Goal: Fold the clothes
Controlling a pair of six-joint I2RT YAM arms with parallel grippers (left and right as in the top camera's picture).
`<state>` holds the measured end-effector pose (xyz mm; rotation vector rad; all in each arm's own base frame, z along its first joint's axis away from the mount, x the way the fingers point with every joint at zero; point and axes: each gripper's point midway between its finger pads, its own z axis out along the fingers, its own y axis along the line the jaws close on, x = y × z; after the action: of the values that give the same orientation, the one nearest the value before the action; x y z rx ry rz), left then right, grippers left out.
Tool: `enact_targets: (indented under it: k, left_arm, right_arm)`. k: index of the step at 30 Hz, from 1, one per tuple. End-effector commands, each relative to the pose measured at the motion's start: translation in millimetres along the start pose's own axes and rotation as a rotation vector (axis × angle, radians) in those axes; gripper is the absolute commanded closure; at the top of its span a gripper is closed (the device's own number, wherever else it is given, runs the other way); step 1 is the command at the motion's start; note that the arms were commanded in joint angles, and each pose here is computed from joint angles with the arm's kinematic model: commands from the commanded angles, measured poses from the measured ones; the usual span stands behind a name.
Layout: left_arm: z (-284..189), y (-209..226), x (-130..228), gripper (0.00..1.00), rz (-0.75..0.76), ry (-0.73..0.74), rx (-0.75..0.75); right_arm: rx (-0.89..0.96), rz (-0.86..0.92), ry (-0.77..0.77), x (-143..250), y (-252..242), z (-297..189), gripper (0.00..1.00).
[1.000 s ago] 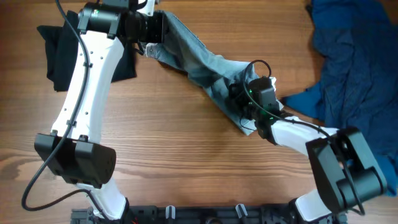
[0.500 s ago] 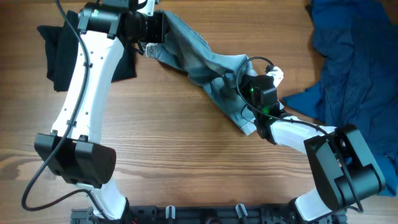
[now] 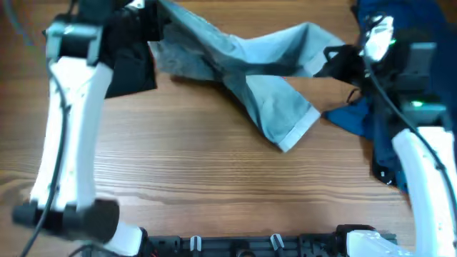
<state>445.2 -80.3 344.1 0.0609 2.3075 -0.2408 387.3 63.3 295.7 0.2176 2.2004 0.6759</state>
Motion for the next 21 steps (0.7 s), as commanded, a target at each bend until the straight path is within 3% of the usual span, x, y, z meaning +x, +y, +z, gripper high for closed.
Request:
enact_targets:
  k: [1, 6, 13, 16, 21]
  left_arm:
    - [-95.8, -11.1, -30.9, 0.96, -0.029, -0.225, 0.013]
    - [-181.7, -64.0, -23.6, 0.96, 0.028, -0.363, 0.161]
    - [-226.1, -103.8, 6.0, 0.96, 0.086, -0.362, 0.301]
    - [-239.5, -94.6, 20.6, 0.96, 0.021, -0.341, 0.281]
    - [-237.8, -64.1, 24.9, 0.96, -0.055, -0.343, 0.128]
  right_arm:
    - [-0.063, -0.192, -0.047, -33.8, 45.4, -54.4, 0.95]
    - [-0.072, -0.26, -0.084, -49.1, 91.7, -134.3, 0.96]
    - [-0.032, -0.278, -0.103, -25.9, 105.5, -196.7, 0.96]
    - [0.067, -0.23, -0.166, -13.3, 98.1, -236.1, 0.96]
    - [0.273, -0.131, -0.233, -16.0, 63.4, -253.2, 0.96]
